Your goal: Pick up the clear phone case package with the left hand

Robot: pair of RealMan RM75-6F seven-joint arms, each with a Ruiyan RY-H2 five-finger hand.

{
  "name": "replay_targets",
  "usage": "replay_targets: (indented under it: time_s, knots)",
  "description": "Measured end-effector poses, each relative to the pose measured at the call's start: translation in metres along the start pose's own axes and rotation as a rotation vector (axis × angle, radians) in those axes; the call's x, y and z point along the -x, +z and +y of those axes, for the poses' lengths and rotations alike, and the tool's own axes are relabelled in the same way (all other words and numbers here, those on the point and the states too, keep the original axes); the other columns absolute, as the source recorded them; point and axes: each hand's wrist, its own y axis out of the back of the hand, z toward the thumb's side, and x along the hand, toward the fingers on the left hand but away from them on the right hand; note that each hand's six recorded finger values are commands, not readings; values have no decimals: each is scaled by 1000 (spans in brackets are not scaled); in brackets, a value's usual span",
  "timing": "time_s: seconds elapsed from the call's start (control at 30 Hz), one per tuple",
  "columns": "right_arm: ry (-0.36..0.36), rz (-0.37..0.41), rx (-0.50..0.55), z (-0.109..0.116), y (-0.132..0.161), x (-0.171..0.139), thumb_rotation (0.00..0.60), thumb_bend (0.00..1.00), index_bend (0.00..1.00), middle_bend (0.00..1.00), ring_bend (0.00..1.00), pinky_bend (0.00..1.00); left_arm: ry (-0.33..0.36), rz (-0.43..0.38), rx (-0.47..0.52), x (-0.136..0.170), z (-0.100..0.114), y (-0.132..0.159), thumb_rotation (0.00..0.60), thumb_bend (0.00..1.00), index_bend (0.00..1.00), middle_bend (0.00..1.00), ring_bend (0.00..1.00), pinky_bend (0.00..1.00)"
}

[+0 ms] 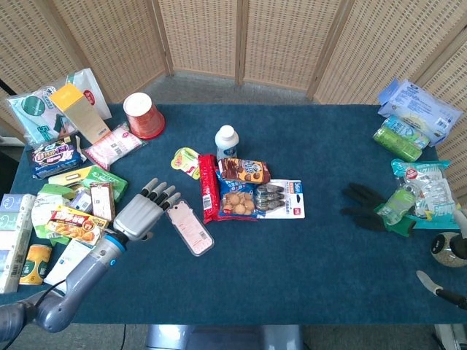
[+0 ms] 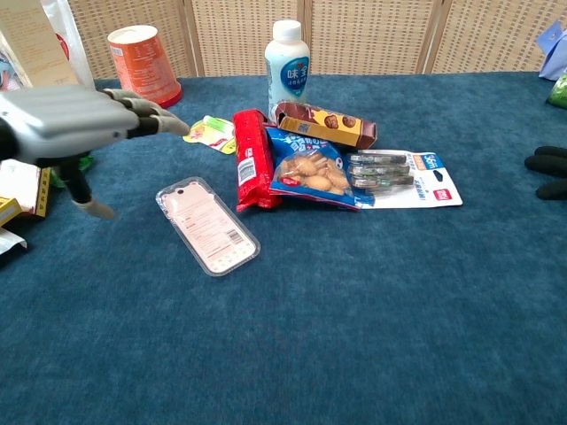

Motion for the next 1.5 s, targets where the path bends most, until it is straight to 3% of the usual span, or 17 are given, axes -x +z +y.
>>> replay_targets:
  time_s: [0.3,0.9,1.13,1.27,1.37,1.5]
  knots:
    - [-8,-5,22,6,-4,1,600,0,0,0,0,0,-64,-21,-72,-35,-11,33,600,0,65,0,0,0]
    - [-16,-11,34,10,-6,1,600,0,0,0,0,0,-133,-7,-137,-61,-14,57,600,0,66,0,0,5]
    - [-21,-11,36,12,-7,1,600,0,0,0,0,0,-147,-13,-150,-65,-15,66,600,0,100,0,0,143]
    - [-25,-9,40,13,-7,1,600,0,0,0,0,0,-153,-14,-157,-65,-17,68,600,0,177,11,107,245]
    - [-27,-13,41,14,-8,1,600,0,0,0,0,0,-142,-8,-160,-64,-14,67,600,0,186,33,132,258]
    - [-22,-9,42,13,-7,1,600,0,0,0,0,0,-136,3,-170,-61,-12,61,600,0,203,157,236,332]
